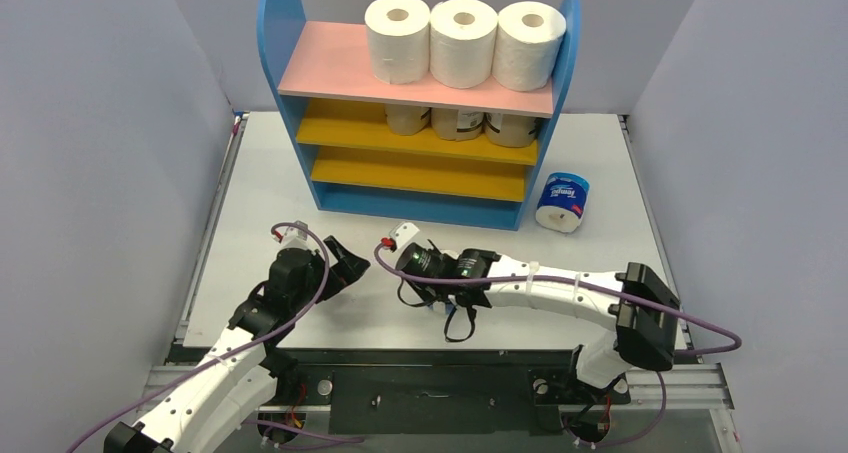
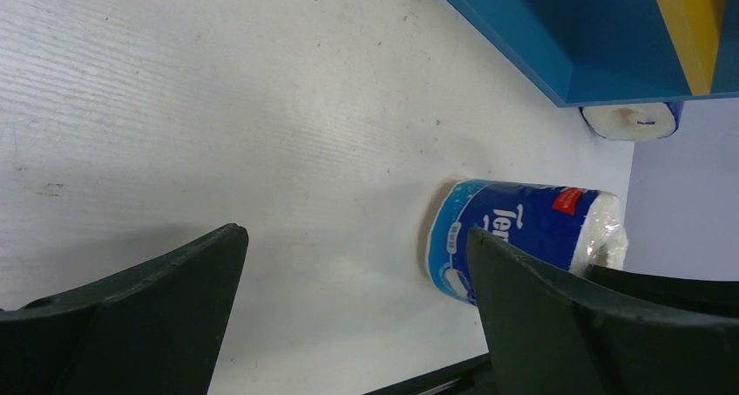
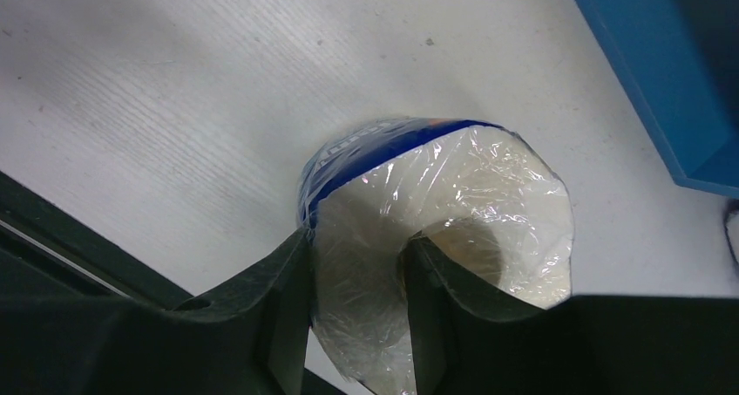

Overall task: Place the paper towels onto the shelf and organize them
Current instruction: Pick up the paper towel from the center of the board, then place the paper towel on the shelf.

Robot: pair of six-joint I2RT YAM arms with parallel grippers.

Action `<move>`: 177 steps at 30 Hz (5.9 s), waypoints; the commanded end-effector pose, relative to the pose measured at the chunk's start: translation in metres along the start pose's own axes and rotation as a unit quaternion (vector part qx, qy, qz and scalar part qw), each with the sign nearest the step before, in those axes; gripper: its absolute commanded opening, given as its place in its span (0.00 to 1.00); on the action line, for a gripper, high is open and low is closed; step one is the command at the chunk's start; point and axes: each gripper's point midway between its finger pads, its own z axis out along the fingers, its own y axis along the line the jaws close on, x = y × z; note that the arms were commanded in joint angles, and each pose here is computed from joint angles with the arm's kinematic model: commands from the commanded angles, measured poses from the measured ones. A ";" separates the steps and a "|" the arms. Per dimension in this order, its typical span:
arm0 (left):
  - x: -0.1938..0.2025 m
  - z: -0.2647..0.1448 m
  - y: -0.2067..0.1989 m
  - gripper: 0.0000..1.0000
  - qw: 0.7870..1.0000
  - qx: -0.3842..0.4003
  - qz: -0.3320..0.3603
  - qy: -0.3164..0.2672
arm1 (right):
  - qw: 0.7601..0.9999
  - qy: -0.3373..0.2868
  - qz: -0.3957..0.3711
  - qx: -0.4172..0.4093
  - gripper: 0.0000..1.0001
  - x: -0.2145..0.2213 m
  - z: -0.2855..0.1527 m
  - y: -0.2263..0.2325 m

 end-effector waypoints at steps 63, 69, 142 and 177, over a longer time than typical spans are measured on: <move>-0.048 0.005 -0.245 0.96 0.863 0.403 0.225 -0.207 | 0.958 -0.124 0.199 0.165 0.25 -0.131 -0.067 -0.197; -0.039 0.010 -0.250 0.96 0.858 0.408 0.238 -0.203 | 0.957 -0.123 0.199 0.172 0.25 -0.138 -0.064 -0.204; -0.001 0.115 -0.296 0.96 0.813 0.383 0.344 -0.272 | 0.943 -0.157 0.234 0.176 0.51 -0.153 -0.101 -0.218; -0.011 0.147 -0.306 0.97 0.830 0.351 0.322 -0.289 | 0.840 -0.387 0.346 0.160 0.52 -0.025 -0.190 -0.219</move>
